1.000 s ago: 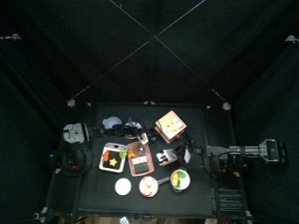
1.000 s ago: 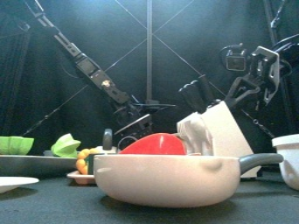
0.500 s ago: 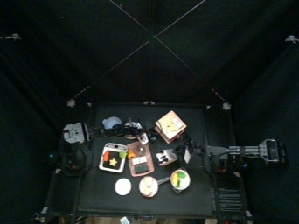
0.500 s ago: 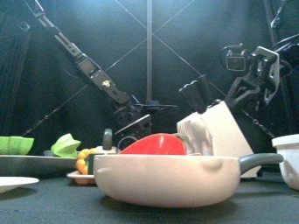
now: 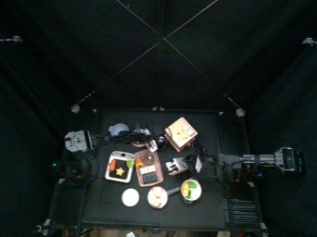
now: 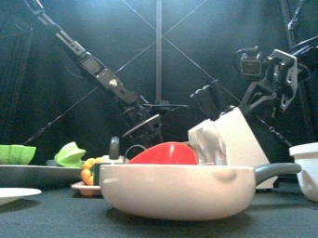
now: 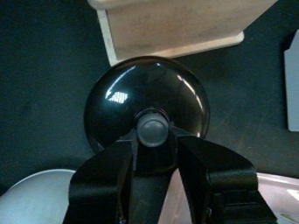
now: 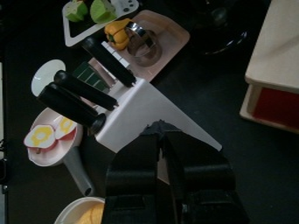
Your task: Grab pot lid
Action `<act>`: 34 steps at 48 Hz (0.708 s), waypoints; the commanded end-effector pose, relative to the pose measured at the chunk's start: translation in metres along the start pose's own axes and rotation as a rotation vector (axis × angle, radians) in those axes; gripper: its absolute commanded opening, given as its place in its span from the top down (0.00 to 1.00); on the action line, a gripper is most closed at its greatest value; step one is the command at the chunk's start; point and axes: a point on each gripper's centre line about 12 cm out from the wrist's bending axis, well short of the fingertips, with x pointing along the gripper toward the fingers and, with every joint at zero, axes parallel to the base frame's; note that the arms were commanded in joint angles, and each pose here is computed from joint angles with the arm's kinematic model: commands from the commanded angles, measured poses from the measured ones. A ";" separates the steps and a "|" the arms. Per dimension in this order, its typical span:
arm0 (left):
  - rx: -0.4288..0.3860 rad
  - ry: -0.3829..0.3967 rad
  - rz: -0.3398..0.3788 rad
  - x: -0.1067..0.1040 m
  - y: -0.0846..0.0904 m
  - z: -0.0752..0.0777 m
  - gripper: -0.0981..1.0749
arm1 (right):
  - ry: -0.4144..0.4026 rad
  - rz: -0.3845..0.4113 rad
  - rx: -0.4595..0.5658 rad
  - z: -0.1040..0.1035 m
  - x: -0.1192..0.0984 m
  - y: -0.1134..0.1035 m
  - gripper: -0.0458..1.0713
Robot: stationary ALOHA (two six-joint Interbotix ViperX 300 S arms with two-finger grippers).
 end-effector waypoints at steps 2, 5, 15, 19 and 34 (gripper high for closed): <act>0.010 -0.068 -0.003 -0.025 -0.001 0.022 0.34 | -0.015 0.007 -0.003 0.005 0.000 0.002 0.59; 0.017 -0.071 -0.004 -0.028 -0.003 0.023 0.34 | -0.014 0.006 -0.003 0.004 0.000 0.002 0.59; 0.040 -0.066 -0.010 -0.034 -0.010 0.024 0.34 | -0.014 0.006 -0.001 0.004 0.000 0.002 0.59; 0.046 -0.063 -0.009 -0.036 -0.011 0.024 0.34 | -0.014 0.006 -0.003 0.004 0.000 0.002 0.59; 0.062 -0.067 -0.021 -0.044 -0.020 0.026 0.34 | -0.015 0.008 -0.002 0.004 0.000 0.002 0.59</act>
